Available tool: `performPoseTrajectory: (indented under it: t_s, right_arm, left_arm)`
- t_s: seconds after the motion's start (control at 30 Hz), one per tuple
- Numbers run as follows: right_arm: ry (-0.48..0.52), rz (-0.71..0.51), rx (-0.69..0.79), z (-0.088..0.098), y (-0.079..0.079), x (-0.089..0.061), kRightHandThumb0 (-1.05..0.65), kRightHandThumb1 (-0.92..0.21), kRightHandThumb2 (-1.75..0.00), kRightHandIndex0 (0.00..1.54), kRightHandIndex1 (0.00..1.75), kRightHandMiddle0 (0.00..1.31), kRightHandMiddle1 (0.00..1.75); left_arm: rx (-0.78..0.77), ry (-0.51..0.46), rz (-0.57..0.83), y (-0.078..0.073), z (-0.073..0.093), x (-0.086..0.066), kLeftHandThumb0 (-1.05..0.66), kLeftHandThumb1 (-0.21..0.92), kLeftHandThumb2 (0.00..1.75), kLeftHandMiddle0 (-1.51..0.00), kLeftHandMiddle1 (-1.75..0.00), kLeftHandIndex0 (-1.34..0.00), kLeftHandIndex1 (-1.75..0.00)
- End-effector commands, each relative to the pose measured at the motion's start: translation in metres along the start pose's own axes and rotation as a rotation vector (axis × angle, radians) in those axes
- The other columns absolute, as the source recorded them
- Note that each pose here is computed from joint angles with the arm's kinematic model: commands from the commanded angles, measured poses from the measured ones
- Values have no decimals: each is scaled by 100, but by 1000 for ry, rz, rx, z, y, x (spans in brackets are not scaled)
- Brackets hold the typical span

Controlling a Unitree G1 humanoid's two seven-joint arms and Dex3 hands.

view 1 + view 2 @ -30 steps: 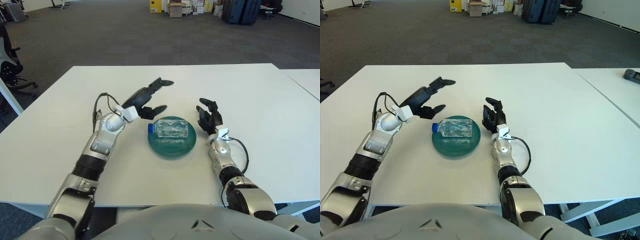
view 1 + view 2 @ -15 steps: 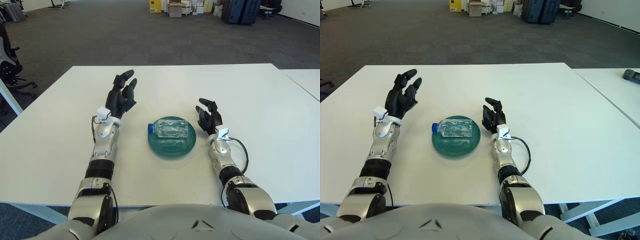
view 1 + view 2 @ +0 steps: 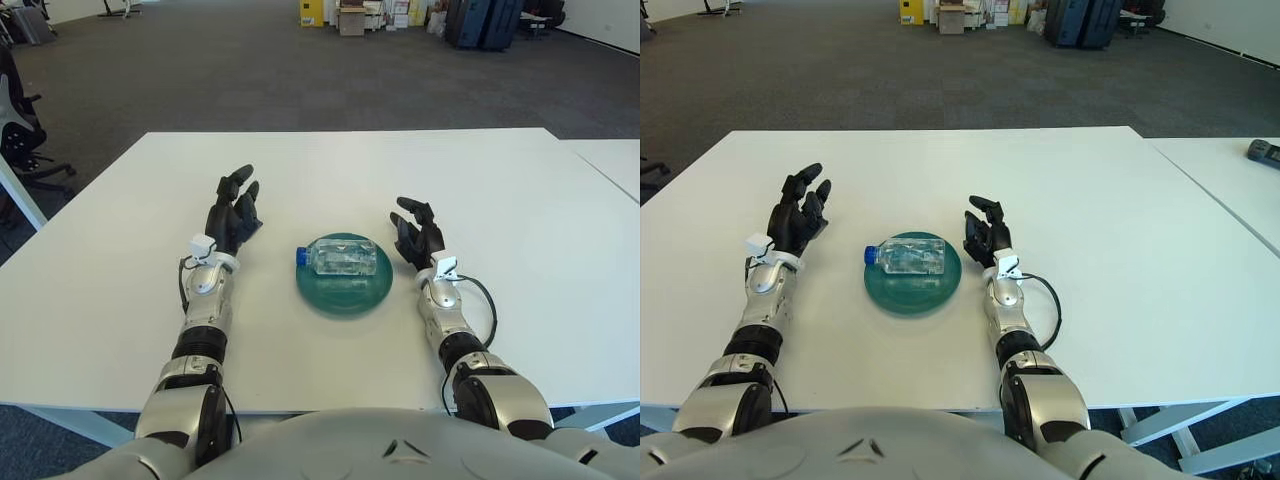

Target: Put the bottle into the plate.

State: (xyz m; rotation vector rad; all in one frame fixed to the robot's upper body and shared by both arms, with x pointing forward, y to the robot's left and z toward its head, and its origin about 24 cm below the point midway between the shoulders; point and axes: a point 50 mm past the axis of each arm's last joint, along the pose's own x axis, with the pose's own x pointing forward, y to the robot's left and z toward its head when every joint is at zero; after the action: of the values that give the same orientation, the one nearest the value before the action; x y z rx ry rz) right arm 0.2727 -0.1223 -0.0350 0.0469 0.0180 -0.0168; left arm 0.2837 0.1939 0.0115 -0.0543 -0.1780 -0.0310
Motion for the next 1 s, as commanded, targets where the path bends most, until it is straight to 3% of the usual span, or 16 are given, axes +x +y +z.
performPoseTrajectory:
  t_s: [0.0, 0.6, 0.97]
  right_arm:
    - [161, -35, 30, -32, -4, -28, -65, -92, -69, 54, 2, 9, 93]
    - [169, -39, 44, -33, -5, -27, -64, -92, -71, 54, 2, 8, 94]
    - [168, -40, 50, -32, -5, -27, -64, -92, -71, 55, 2, 8, 95]
  left_arm:
    - [59, -28, -17, 0, 5, 6, -81, 92, 97, -26, 0, 0, -58]
    - [293, 124, -101, -5, -24, -16, -90, 92, 97, -18, 0, 0, -40]
    - [334, 181, -135, -6, -35, -20, -95, 92, 89, -16, 0, 0, -36]
